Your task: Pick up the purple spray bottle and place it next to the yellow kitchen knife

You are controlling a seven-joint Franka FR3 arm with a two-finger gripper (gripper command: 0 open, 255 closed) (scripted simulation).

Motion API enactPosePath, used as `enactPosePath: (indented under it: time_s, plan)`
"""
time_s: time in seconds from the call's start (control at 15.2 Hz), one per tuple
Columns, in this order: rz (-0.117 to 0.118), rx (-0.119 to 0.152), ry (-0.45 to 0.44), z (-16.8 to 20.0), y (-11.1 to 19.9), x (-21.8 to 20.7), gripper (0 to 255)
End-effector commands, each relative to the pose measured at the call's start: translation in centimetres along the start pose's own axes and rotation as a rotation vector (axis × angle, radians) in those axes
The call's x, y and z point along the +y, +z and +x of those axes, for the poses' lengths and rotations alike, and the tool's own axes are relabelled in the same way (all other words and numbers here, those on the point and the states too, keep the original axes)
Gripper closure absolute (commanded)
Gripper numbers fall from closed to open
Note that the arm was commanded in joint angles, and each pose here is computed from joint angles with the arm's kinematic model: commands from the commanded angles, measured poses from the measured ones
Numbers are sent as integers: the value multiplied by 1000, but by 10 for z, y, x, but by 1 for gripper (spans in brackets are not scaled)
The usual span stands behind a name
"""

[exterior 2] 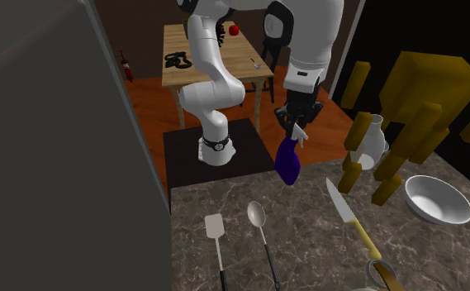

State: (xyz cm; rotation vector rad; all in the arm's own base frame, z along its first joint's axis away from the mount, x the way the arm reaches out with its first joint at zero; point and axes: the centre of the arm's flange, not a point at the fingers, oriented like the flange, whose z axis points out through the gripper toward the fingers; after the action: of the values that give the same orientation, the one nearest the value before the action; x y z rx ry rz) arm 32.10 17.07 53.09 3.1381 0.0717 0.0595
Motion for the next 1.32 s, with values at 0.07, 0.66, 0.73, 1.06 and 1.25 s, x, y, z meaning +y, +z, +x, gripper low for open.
enactPosePath:
  time_s: [0.07,0.66,0.73,1.06,1.25]
  plan:
    - [0,1,0,-1,17,0,255]
    - [0,1,0,-3,64,0,255]
    - [0,1,0,-3,69,0,255]
    - [0,1,0,-4,100,0,255]
    - [0,1,0,-4,100,0,255]
